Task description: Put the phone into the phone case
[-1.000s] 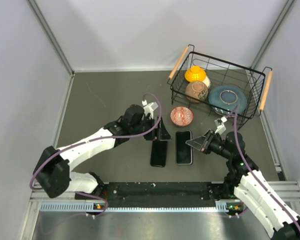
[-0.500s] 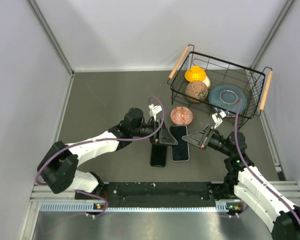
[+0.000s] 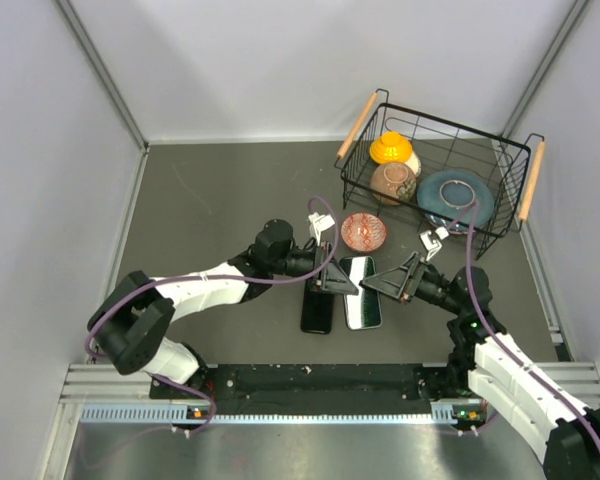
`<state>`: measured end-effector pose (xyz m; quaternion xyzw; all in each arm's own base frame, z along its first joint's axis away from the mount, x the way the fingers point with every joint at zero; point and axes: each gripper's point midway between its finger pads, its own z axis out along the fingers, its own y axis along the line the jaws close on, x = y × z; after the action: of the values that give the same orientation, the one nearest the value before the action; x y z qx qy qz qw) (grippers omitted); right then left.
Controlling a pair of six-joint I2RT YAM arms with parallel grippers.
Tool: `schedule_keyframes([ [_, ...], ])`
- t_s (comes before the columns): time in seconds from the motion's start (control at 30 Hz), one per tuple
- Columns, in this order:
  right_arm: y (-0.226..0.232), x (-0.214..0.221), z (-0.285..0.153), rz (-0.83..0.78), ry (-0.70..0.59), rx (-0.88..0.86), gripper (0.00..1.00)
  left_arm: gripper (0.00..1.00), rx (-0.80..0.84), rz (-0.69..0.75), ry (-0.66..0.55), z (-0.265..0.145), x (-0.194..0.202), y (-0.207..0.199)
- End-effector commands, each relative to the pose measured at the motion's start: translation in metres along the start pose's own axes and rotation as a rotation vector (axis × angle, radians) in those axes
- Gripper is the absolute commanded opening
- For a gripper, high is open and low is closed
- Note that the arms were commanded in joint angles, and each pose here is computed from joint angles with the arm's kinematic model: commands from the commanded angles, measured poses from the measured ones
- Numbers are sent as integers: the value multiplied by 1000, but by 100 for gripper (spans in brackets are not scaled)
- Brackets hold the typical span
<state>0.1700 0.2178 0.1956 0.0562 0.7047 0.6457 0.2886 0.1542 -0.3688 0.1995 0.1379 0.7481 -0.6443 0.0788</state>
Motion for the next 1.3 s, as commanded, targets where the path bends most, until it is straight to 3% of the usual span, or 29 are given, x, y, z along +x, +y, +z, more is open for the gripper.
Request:
schedule_keyframes([
  [0.0,23,10,-7,-107,44,-90,50,3,52,60,-21,0,-8,-15],
  [0.03,18,15,-10,-103,58,-88,63,1,50,62,-23,0,-10,-15],
  [0.1,13,26,-14,-98,94,-87,70,0,49,69,-28,0,-12,-15],
  [0.27,-5,43,-22,-59,144,-53,73,0,48,91,-47,-1,-21,-17],
  [0.57,-11,46,-25,-11,132,-28,55,0,14,113,-59,0,-27,-9],
  [0.67,-8,43,-25,32,113,-31,42,0,-27,119,-65,-1,-27,5],
  [0.7,-7,42,-25,43,107,-28,31,0,-52,122,-80,-1,-30,10],
  [0.8,-11,41,-25,111,96,23,14,0,-141,149,-82,-2,-30,29],
  [0.87,-26,43,-26,184,91,106,10,0,-205,166,-68,-4,-27,43],
  [1.0,-27,38,-24,250,49,96,0,0,-209,170,-44,-6,-20,46],
  [1.2,-21,31,-21,256,33,87,0,0,-220,177,-30,-9,-15,48],
  [1.27,-10,28,-20,169,41,59,11,0,-177,149,13,-9,-7,40],
])
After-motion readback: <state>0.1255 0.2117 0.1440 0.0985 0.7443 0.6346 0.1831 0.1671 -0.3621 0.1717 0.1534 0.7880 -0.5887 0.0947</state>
